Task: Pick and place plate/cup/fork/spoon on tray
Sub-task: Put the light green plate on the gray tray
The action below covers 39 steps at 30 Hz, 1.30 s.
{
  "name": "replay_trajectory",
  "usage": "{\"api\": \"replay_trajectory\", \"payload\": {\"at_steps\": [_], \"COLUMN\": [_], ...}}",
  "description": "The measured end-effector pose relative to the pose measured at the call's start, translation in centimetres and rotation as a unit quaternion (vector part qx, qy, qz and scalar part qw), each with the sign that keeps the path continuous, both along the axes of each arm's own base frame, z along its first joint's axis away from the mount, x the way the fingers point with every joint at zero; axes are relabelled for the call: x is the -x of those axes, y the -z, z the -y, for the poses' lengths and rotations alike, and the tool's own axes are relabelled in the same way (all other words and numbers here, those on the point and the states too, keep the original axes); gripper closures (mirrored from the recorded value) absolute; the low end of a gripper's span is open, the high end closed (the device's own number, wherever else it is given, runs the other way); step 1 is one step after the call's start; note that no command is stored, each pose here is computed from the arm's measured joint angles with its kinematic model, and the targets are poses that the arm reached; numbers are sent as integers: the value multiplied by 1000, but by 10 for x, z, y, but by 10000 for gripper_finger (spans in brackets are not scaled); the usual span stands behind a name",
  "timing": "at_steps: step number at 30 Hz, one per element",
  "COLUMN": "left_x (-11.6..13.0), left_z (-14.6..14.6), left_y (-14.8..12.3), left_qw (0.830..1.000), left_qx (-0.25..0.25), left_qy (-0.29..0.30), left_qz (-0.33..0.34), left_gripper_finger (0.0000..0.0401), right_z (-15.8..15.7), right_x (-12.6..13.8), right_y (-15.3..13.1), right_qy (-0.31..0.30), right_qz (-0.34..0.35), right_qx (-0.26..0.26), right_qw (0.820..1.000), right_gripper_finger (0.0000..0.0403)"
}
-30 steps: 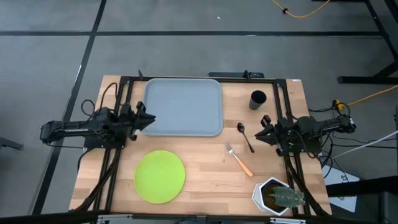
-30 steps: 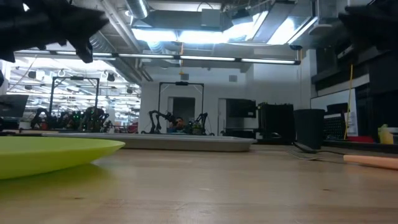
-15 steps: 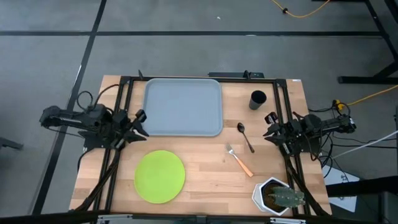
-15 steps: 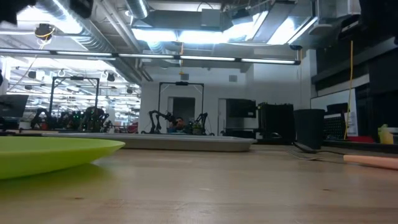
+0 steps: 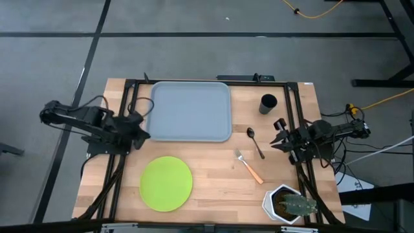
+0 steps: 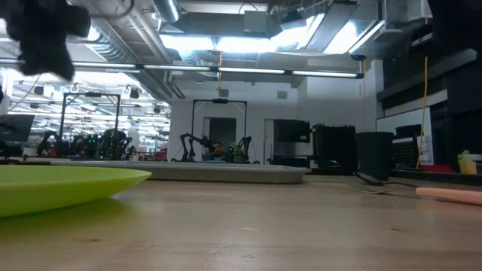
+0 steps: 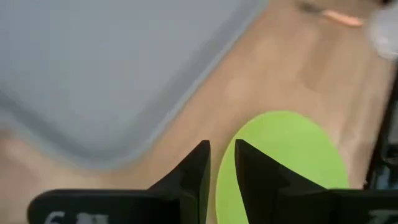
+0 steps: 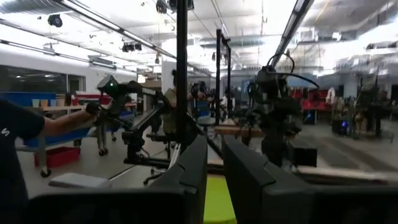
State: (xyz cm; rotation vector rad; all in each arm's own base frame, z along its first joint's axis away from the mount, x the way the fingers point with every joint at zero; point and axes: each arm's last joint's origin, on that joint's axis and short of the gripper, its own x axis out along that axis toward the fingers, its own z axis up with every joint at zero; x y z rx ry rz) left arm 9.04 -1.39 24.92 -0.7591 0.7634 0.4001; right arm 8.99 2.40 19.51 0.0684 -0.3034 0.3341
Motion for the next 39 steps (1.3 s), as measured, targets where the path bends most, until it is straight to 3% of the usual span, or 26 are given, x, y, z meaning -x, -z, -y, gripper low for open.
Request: {"api": "replay_trajectory", "payload": {"at_steps": [3, 15, 22, 31, 39], "left_x": [-5, -20, -20, -25, -36], "left_z": [2, 17, 20, 26, 35], "left_y": [19, 89, 98, 110, 112], "left_qw": [1000, 992, 992, 992, 990], "left_qx": [15, 92, 87, 71, 76], "left_qy": [-11, 77, 84, 96, 119], "left_qz": [-11, 31, 30, -28, -6], "left_gripper_finger": [335, 335, 335, 335, 335], "right_z": [0, 0, 0, 0, 0], "right_x": [0, -2, -2, -2, -2], "right_y": [2, 6, 6, 6, 6], "right_qy": [-4, -8, -8, -7, -7], "right_qz": [-12, -39, -38, -39, -39], "right_qx": [-10, -20, -19, -18, -18], "right_qw": [1000, 999, 999, 999, 999], "right_gripper_finger": [346, 346, 346, 346, 346]}}
